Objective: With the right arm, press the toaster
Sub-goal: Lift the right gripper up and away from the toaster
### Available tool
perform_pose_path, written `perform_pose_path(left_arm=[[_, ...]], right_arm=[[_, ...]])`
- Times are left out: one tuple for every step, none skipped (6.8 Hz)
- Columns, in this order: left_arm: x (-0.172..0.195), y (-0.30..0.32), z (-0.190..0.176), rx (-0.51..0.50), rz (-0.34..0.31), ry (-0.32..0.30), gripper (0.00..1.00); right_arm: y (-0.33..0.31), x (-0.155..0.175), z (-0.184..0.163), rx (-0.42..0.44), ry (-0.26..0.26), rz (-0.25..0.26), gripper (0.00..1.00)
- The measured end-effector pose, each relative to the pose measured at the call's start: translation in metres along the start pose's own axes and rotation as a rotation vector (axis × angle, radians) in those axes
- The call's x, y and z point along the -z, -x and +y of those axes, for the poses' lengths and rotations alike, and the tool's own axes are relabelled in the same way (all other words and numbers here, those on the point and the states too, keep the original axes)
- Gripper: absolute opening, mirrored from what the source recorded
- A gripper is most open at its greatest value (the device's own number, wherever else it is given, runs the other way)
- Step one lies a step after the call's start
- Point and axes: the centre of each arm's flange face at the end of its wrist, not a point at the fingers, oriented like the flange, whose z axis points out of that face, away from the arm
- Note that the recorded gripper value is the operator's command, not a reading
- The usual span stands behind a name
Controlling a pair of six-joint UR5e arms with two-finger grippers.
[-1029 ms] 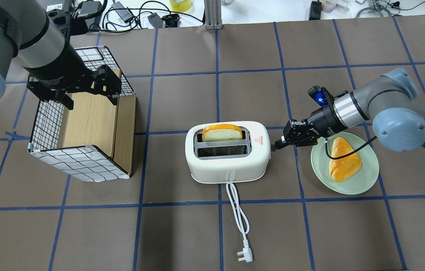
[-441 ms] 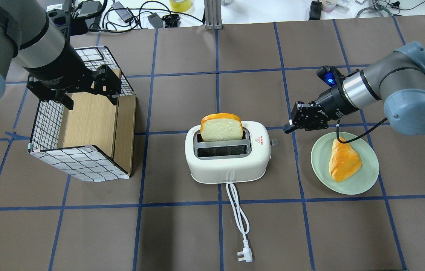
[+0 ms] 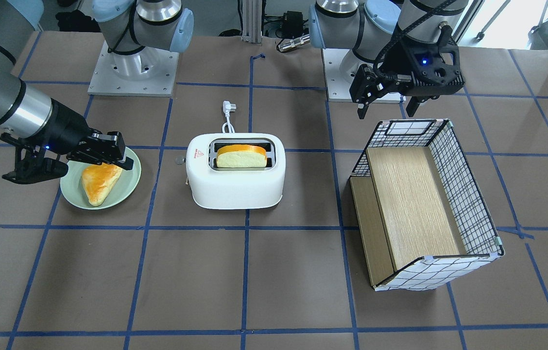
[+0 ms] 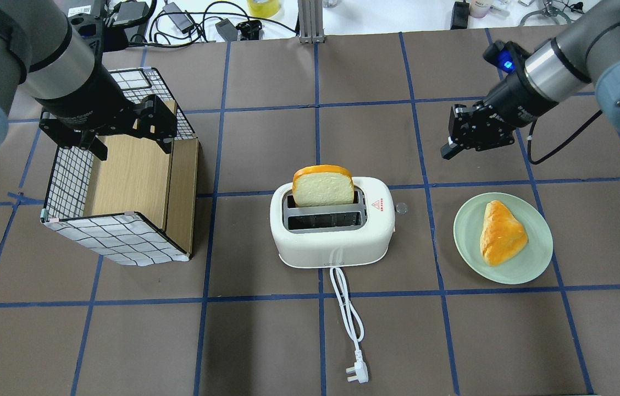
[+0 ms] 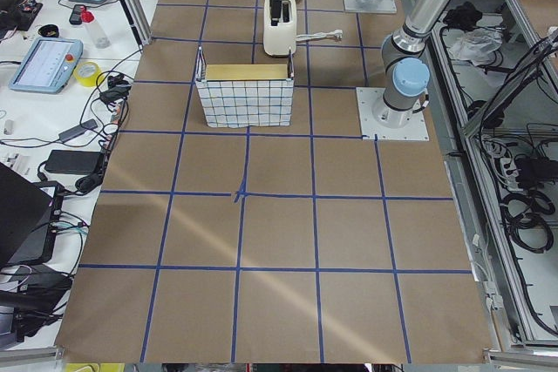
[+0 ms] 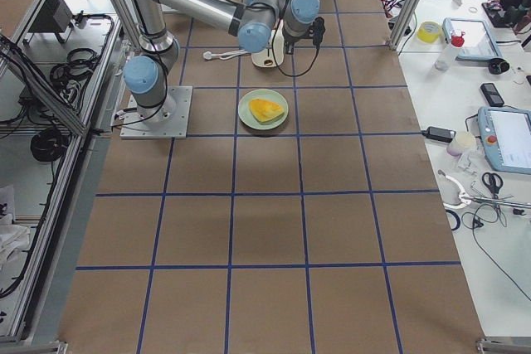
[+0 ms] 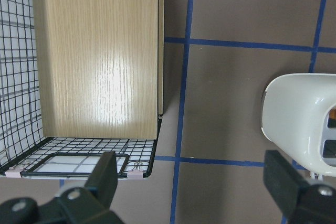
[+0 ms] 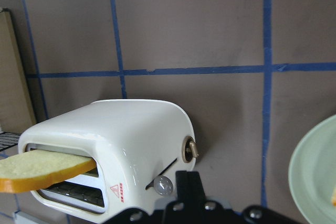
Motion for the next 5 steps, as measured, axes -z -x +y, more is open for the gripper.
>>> perform_pose_path(left_arm=[[0.0,0.0,0.0,0.0,0.0,0.0,1.0],[0.0,0.0,0.0,0.0,0.0,0.0,1.0],[0.0,0.0,0.0,0.0,0.0,0.0,1.0],[0.0,0.0,0.0,0.0,0.0,0.0,1.0],[0.0,0.0,0.0,0.0,0.001,0.0,1.0]], right_arm=[[0.031,0.029,0.0,0.016,-0.012,0.13,0.0],[0.06,0.05,0.002,0.011,-0.039,0.243,0.0],[0.086,0.06,0.008,-0.022,-0.074,0.328,0.0],[0.11,0.062,0.015,-0.053,-0.105,0.383,0.0],[0.132,0.06,0.023,-0.057,-0.13,0.425,0.0]])
